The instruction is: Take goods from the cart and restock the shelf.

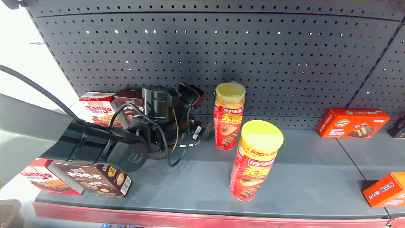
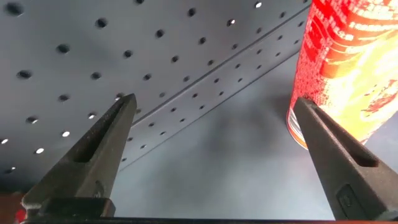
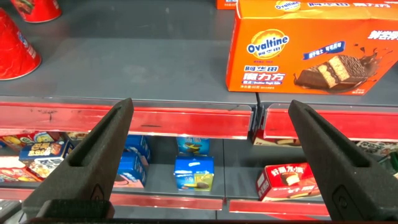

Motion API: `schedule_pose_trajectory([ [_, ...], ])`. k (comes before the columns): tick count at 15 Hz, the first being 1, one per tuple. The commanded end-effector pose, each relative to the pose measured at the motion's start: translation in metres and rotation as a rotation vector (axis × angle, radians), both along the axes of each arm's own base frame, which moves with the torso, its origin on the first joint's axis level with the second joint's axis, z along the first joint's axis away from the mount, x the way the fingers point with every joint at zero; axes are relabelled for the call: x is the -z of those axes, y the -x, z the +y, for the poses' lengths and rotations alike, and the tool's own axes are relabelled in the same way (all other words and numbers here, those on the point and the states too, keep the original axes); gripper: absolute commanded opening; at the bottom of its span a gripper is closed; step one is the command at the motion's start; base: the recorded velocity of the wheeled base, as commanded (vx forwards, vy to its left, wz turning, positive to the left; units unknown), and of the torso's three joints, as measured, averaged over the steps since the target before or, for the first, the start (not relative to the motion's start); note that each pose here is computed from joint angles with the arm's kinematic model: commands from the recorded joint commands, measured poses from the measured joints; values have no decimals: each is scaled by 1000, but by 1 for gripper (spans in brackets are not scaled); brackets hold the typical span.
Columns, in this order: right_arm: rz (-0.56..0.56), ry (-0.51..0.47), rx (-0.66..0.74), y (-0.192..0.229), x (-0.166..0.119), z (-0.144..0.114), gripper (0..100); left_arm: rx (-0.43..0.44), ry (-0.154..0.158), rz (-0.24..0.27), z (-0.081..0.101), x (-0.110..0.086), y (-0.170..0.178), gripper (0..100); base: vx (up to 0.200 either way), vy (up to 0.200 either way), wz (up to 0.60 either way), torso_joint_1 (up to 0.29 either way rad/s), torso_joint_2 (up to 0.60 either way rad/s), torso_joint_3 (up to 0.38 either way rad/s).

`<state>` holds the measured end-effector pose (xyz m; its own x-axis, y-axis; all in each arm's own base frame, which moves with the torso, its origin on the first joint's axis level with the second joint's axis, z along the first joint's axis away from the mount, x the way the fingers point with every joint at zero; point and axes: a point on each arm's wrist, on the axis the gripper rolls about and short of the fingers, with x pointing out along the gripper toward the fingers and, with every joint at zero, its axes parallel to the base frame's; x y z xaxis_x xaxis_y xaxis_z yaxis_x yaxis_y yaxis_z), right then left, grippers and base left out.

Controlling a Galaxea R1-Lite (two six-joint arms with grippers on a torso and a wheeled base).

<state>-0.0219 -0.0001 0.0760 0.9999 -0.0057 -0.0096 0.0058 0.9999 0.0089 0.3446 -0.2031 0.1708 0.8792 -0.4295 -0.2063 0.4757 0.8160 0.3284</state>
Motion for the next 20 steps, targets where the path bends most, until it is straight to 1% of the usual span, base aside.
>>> schedule_pose_trajectory([
  [1, 0, 0, 0, 0, 0, 0, 100, 4, -2, 3, -3, 2, -1, 100, 0, 0, 0, 0, 0, 0],
  [3, 0, 1, 0, 0, 0, 0, 100, 6, -1, 1, -5, 2, -2, 100, 0, 0, 0, 0, 0, 0],
  [6, 0, 1, 0, 0, 0, 0, 100, 0, 0, -7, -1, 0, -2, 100, 0, 0, 0, 0, 0, 0],
  [7, 0, 0, 0, 0, 0, 0, 100, -4, 3, -20, 2, -6, 0, 100, 0, 0, 0, 0, 0, 0],
  [9, 0, 0, 2, 0, 0, 0, 100, -35, 33, -70, 20, -30, 6, 100, 0, 0, 0, 0, 0, 0],
  [10, 1, 1, 0, 0, 0, 0, 100, -35, 42, -85, 22, -37, 9, 100, 0, 0, 0, 0, 0, 0],
  [11, 1, 1, 0, 0, 0, 0, 100, -42, 76, -137, 30, -61, 21, 100, 0, 0, 0, 0, 0, 0],
  [12, 0, 1, 0, 0, 0, 0, 100, -39, 99, -175, 35, -77, 32, 100, 0, 0, 0, 0, 0, 0],
  [13, 1, 1, 0, 0, 0, 0, 100, -33, 121, -202, 39, -89, 45, 100, 0, 0, 0, 0, 0, 0],
  [14, 1, 1, 0, 0, 0, 0, 100, -32, 150, -225, 43, -101, 60, 100, 0, 0, 0, 0, 0, 0],
  [15, 0, 0, 0, 0, 0, 0, 100, -33, 176, -241, 48, -111, 78, 100, 0, 0, 0, 0, 0, 0],
  [16, 1, 1, 0, 0, 0, 0, 100, -25, 206, -247, 57, -116, 97, 100, 0, 0, 0, 0, 0, 0],
  [17, 1, 0, 2, 0, 0, 0, 100, -23, 207, -248, 58, -117, 99, 100, 0, 0, 0, 0, 0, 0],
  [18, 0, 1, 0, 0, 0, 0, 100, -22, 226, -281, 88, -121, 149, 100, 0, 0, 0, 0, 0, 0],
  [20, 1, 1, 0, 0, 0, 0, 100, -21, 266, -340, 122, -123, 207, 100, 0, 0, 0, 0, 0, 0],
])
